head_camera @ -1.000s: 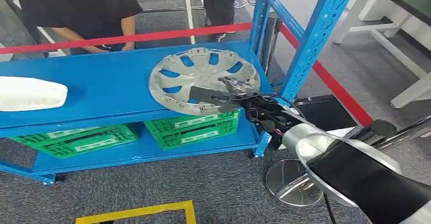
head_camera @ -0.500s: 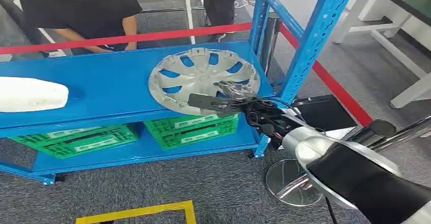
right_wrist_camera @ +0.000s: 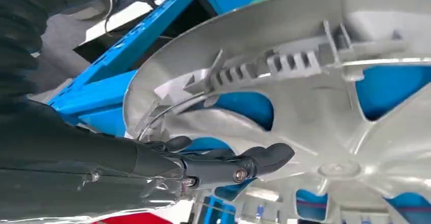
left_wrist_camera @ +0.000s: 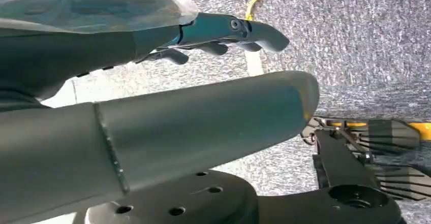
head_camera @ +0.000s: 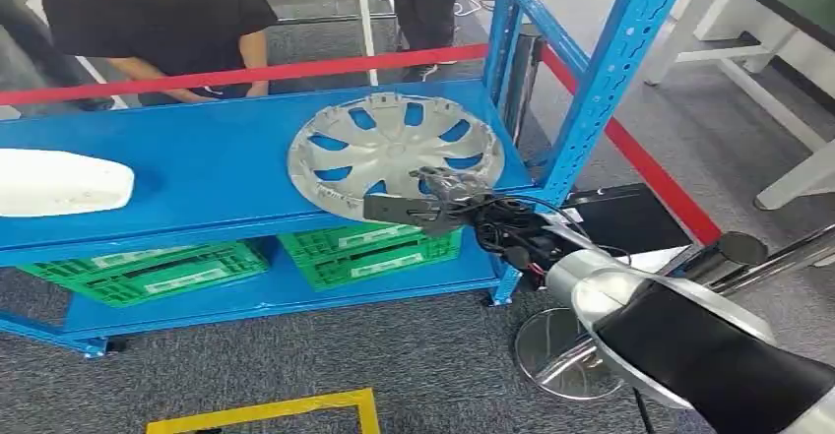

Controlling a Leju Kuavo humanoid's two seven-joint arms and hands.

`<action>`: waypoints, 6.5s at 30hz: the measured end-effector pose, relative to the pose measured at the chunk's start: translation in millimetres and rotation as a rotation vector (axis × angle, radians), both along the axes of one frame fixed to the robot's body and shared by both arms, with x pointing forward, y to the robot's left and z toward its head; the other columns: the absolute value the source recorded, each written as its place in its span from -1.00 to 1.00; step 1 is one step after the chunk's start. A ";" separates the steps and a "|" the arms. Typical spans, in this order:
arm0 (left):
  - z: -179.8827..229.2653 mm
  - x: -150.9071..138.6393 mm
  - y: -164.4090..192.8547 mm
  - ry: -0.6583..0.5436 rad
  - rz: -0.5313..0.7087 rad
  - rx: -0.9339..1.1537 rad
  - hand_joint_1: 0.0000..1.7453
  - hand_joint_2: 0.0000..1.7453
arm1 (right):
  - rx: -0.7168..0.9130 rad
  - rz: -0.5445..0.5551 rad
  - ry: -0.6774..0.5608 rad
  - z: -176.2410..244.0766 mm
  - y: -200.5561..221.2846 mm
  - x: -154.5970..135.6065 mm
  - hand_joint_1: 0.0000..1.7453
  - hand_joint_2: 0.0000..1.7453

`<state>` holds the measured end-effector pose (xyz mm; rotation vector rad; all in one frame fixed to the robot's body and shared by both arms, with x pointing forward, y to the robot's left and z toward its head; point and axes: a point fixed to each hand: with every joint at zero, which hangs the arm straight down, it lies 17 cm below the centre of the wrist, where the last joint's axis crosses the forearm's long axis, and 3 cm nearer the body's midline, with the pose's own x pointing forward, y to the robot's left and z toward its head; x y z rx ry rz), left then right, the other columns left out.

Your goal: Take the parts from the cabinet and place them on the table.

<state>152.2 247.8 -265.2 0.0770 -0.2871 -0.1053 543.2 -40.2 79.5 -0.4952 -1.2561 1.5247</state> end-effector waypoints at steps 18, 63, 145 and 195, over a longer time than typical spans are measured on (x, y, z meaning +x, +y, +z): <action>0.2 0.6 -0.1 -0.006 0.000 -0.001 -1.00 -1.00 | -0.044 0.015 0.008 -7.8 -1.7 -3.7 -1.00 1.00; -1.0 -4.2 -0.2 0.002 0.016 -0.007 -1.00 -1.00 | -0.102 0.017 0.006 -15.7 -7.3 -5.2 1.00 1.00; -1.3 -5.1 5.3 -0.017 0.074 -0.007 -1.00 1.00 | 0.994 0.069 -0.418 209.5 19.9 -1.9 1.00 1.00; -4.4 -21.1 0.3 -0.003 0.131 -0.021 -1.00 1.00 | 1.468 0.782 0.541 253.9 203.2 -241.9 1.00 1.00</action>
